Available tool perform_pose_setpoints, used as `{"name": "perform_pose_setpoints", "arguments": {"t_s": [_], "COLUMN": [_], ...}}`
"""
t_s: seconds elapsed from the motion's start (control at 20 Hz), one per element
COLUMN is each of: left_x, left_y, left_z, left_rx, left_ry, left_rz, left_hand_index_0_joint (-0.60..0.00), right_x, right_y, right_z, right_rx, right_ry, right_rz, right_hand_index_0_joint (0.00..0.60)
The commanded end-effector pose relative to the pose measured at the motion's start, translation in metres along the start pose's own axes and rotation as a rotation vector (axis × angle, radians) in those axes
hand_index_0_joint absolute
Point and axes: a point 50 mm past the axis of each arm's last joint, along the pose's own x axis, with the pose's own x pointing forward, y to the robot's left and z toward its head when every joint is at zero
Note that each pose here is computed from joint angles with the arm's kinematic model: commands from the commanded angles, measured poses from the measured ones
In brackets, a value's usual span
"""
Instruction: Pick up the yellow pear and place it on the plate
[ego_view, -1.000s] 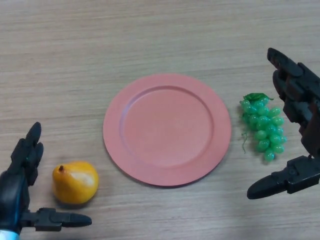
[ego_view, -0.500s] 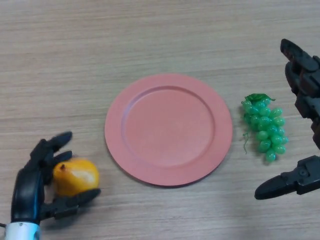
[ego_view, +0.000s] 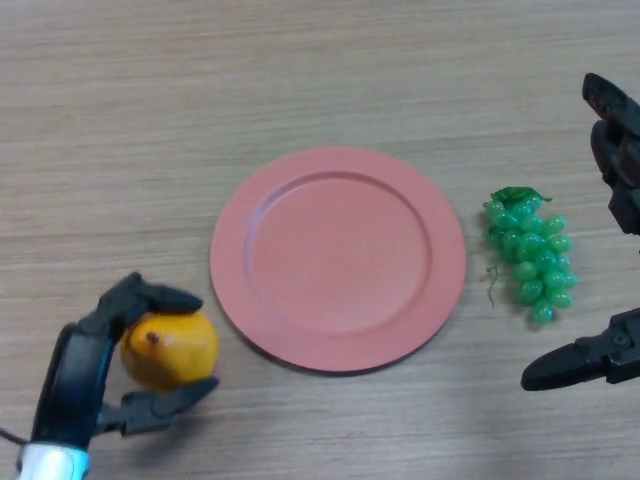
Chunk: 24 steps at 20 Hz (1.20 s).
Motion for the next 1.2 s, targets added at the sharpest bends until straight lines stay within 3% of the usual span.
{"name": "perform_pose_setpoints", "arguments": {"t_s": [0.05, 0.15, 0.25, 0.45, 0.7, 0.8, 0.85, 0.9, 0.95, 1.2], "left_x": [0.021, 0.038, 0.059, 0.096, 0.107, 0.107, 0.106, 0.106, 0.106, 0.104], "left_y": [0.019, 0.005, -0.01, -0.037, -0.063, -0.065, -0.066, -0.069, -0.074, -0.064], "left_z": [0.037, 0.054, 0.066, 0.073, 0.063, 0.062, 0.06, 0.058, 0.052, 0.055], "left_rx": [0.038, 0.005, -0.149, -0.26, -0.267, -0.264, -0.259, -0.242, -0.167, -0.093], "left_ry": [-0.172, -0.237, -0.211, -0.163, -0.083, -0.076, -0.067, -0.047, 0.007, 0.016], "left_rz": [0.1, 0.084, 0.039, -0.005, -0.069, -0.086, -0.102, -0.115, -0.136, -0.113], "left_hand_index_0_joint": [-0.6, -0.6, -0.6, -0.6, -0.6, -0.399, -0.249, -0.149, 0.0, 0.0], "right_x": [-0.004, -0.005, -0.007, -0.013, -0.015, -0.016, -0.016, -0.016, -0.016, -0.013], "right_y": [-0.011, -0.011, -0.012, -0.017, -0.022, -0.022, -0.022, -0.023, -0.024, -0.026], "right_z": [0.029, 0.031, 0.032, 0.035, 0.034, 0.034, 0.034, 0.034, 0.034, 0.036], "right_rx": [-0.097, -0.1, -0.09, -0.094, -0.145, -0.151, -0.154, -0.155, -0.161, -0.172], "right_ry": [-0.185, -0.195, -0.193, -0.183, -0.187, -0.189, -0.191, -0.192, -0.193, -0.21], "right_rz": [-0.071, -0.082, -0.083, -0.093, -0.13, -0.133, -0.137, -0.14, -0.148, -0.165], "right_hand_index_0_joint": [0.0, 0.0, 0.0, 0.0, 0.0, 0.0, 0.0, 0.0, 0.0, 0.0]}}
